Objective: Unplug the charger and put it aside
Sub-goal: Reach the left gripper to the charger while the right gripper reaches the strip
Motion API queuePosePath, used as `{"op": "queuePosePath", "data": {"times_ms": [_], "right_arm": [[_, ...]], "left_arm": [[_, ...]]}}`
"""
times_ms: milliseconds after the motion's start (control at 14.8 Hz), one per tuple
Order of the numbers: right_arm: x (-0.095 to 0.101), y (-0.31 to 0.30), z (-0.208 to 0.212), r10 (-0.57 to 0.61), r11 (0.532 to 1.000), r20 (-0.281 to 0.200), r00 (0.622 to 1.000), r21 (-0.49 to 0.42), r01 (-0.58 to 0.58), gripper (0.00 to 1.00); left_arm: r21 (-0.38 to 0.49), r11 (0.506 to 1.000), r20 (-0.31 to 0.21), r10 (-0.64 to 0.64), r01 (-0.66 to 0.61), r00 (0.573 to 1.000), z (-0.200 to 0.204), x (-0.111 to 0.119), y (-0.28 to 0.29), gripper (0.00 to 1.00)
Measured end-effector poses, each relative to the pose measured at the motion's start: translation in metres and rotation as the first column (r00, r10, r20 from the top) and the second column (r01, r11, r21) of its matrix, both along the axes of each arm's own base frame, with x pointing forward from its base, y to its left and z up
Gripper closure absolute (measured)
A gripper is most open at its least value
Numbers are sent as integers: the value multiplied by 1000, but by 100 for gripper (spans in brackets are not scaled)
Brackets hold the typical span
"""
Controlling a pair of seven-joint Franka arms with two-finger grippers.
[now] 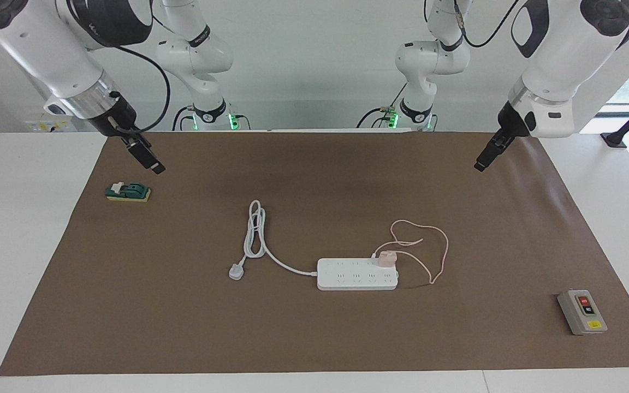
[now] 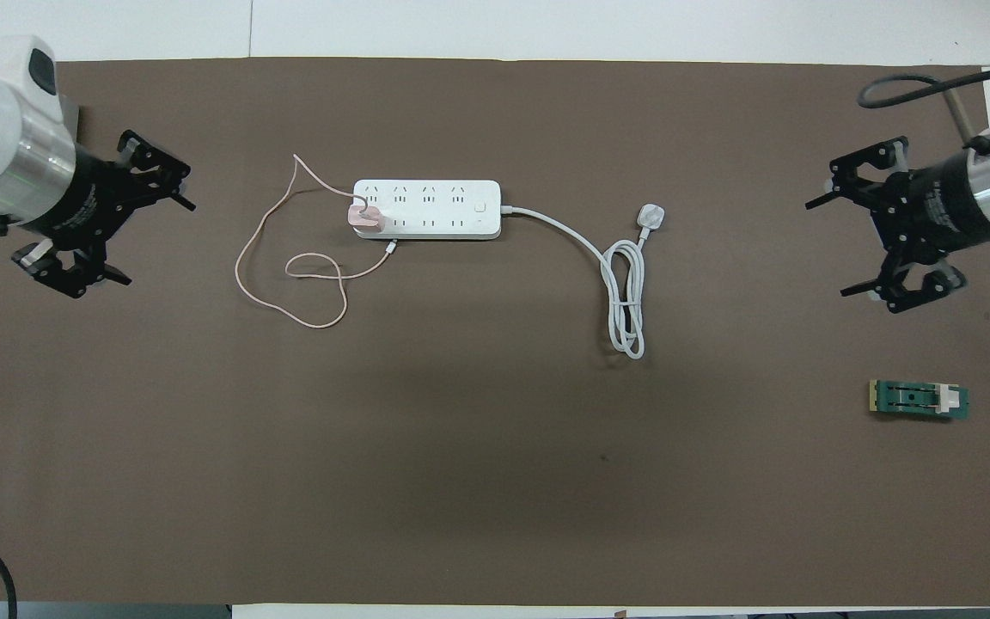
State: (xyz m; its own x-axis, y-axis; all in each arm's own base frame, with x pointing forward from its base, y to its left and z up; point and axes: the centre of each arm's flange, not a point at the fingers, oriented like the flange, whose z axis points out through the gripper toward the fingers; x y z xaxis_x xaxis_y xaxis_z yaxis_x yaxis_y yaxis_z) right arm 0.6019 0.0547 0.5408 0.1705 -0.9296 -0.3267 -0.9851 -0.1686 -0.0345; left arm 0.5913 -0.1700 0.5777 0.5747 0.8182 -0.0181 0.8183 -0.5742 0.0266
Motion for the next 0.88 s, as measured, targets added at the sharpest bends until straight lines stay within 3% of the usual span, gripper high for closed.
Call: {"op": "queuePosePath", "data": {"times_ms": [135,337,606,876], "right_arm": [[12,23,-12,-108,990,-15,994,87,108,0],[25,56,-30,-179,976,-22,984,126,180,0],[35,105,-51,-247,956,-14,969,162,246,0],[44,120,-84,-290,931,-76,954,207,300,0]], "left_arm": [[-1,993,-2,121,-121,993,-31,10,-29,0],[2,967,16,254,-254,967,-65,19,-45,0],[19,941,6,339,-339,941,-107,16,-61,0],[57,917,22,393,-394,919,-155,21,-87,0]]}}
